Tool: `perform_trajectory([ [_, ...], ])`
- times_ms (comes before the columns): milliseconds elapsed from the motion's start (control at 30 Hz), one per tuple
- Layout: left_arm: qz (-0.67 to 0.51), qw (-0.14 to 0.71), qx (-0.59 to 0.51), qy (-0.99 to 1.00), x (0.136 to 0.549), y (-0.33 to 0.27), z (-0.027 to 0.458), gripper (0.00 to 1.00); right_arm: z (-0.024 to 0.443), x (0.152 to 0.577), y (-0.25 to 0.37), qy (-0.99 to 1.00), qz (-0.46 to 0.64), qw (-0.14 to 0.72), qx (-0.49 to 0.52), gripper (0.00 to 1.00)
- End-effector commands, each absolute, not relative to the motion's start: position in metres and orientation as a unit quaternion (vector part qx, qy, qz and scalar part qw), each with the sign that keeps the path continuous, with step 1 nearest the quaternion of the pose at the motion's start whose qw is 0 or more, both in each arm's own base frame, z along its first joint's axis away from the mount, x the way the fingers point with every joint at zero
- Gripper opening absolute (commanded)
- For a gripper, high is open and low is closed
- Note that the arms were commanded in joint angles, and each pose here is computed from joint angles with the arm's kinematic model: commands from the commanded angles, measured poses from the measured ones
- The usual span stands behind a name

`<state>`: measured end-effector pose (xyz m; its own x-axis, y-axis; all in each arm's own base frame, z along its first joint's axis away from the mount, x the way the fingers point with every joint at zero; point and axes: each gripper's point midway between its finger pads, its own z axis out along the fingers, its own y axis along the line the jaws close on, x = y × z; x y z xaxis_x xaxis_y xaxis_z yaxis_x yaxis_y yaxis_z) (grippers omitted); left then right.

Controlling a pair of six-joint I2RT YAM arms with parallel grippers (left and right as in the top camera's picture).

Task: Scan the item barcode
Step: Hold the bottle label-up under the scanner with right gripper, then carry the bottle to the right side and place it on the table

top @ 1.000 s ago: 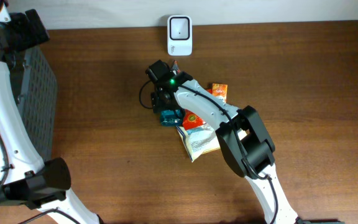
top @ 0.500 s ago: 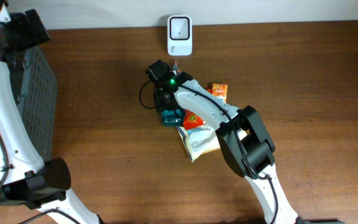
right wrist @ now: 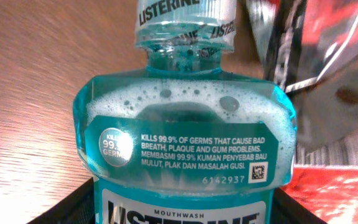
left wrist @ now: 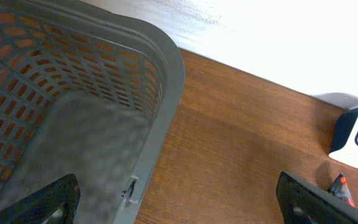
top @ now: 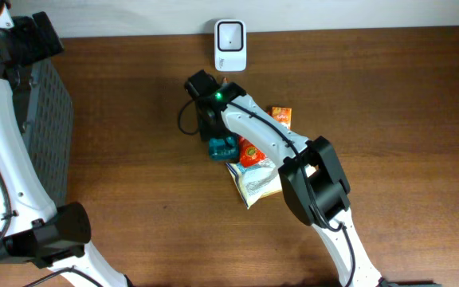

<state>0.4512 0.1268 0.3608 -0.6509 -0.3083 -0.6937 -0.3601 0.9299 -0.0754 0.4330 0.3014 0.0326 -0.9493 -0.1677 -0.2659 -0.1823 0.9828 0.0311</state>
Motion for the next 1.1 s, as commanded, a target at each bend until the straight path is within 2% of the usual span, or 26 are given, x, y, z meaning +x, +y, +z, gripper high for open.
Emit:
perform_trajectory([
  [0,0.031,0.379,-0.188,0.906,0.449,0.127,0.364,0.99,0.074,0.462,0.304,0.977,0.037,0.192,-0.086,0.59],
  [133,0.031,0.379,-0.188,0.906,0.449,0.127,0.364,0.99,0.114,0.509,0.292,0.961,0.061,0.265,-0.053,0.59],
  [267,0.031,0.379,-0.188,0.906,0.449,0.127,0.364,0.99,0.133,0.550,0.274,0.942,0.083,0.325,-0.026,0.58],
  [567,0.031,0.379,-0.188,0.906,0.449,0.127,0.364,0.99,0.182,0.607,0.285,0.877,0.126,0.461,-0.042,0.56],
  [833,0.031,0.379,-0.188,0.906,0.449,0.127,0.364,0.99,0.176,0.636,0.274,0.851,0.084,0.518,-0.022,0.56],
  [867,0.031,0.379,-0.188,0.906,0.449,0.127,0.364,0.99,0.173,0.640,0.274,0.847,0.078,0.525,-0.022,0.53],
  [1067,0.031,0.379,-0.188,0.906,0.449,0.127,0.364,0.99,0.156,0.649,0.270,0.844,0.060,0.532,-0.031,0.53],
])
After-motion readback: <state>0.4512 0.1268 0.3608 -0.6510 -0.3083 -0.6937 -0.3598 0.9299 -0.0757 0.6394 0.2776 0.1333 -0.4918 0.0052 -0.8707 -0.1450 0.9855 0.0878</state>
